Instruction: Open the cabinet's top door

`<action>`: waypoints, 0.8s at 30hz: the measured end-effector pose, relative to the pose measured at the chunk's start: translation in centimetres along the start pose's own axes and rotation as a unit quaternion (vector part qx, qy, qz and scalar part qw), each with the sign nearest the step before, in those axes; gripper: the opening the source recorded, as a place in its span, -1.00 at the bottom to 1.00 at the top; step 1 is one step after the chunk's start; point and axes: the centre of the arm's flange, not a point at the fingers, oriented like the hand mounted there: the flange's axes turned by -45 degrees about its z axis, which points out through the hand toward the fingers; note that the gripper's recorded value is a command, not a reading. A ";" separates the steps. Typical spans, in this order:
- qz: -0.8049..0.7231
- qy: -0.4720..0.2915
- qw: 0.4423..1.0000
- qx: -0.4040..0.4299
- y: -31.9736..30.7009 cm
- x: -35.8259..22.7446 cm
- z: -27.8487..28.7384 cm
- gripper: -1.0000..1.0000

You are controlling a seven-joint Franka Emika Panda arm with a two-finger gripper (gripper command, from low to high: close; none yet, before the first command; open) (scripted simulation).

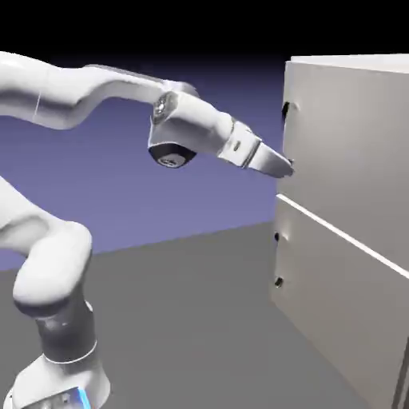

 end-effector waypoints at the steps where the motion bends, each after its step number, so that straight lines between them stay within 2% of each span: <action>1: 0.000 0.006 1.000 0.001 -0.1 0.1 -0.1 0.00; 24: -0.009 0.156 0.988 0.000 -5.9 -0.2 0.6 0.00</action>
